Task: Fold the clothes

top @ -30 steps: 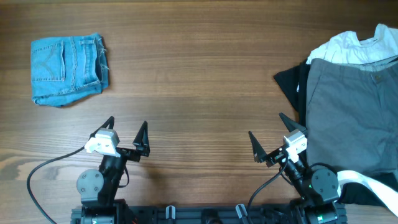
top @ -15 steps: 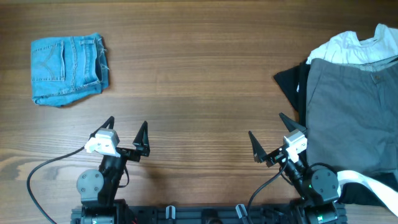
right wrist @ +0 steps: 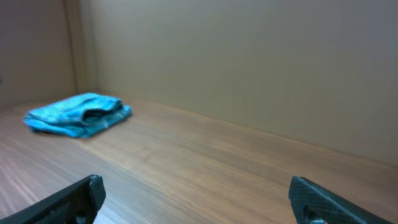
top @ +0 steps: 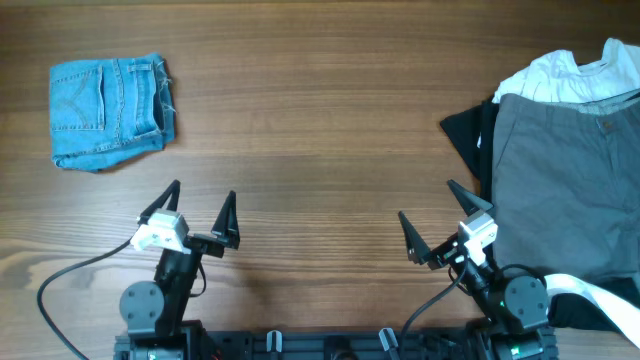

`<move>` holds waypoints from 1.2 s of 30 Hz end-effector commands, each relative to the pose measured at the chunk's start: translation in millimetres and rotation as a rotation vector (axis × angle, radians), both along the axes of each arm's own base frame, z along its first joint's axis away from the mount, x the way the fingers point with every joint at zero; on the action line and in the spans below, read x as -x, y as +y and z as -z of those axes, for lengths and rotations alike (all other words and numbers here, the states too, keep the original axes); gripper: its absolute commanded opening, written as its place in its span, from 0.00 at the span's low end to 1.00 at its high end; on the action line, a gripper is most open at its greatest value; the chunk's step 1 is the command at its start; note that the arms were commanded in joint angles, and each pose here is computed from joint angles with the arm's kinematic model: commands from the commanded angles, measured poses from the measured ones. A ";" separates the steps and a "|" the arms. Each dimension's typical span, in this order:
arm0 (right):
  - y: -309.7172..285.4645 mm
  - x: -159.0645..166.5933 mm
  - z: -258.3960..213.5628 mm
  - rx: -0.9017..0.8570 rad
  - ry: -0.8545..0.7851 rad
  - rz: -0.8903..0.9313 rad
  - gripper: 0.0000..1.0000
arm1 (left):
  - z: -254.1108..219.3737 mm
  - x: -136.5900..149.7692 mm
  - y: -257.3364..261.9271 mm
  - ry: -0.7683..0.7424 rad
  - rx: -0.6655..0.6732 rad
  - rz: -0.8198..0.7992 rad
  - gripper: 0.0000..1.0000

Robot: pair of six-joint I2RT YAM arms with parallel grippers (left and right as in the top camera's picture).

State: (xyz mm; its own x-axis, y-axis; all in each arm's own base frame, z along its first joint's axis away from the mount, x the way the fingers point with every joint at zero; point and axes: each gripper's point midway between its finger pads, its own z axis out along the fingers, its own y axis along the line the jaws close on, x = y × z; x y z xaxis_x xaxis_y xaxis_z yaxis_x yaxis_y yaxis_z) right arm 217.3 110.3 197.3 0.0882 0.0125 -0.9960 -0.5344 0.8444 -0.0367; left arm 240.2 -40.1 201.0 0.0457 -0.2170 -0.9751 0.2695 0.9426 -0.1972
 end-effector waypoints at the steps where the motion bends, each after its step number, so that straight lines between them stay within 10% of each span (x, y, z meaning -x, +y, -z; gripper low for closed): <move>1: 10.7 18.5 -44.5 -0.068 -0.054 -0.103 1.00 | -27.5 6.6 -5.1 -0.087 -0.002 0.028 1.00; 7: 5.7 12.8 -68.0 -0.033 0.090 -0.058 1.00 | -62.9 13.7 -5.4 -0.040 0.001 0.028 1.00; 25: 44.7 -89.9 -56.6 0.124 0.971 -0.114 1.00 | -103.5 -59.3 -1.8 0.761 0.036 0.023 1.00; 36: -149.7 -188.8 15.6 -0.152 1.126 0.833 0.91 | -95.1 -70.7 -12.3 0.840 0.045 0.095 1.00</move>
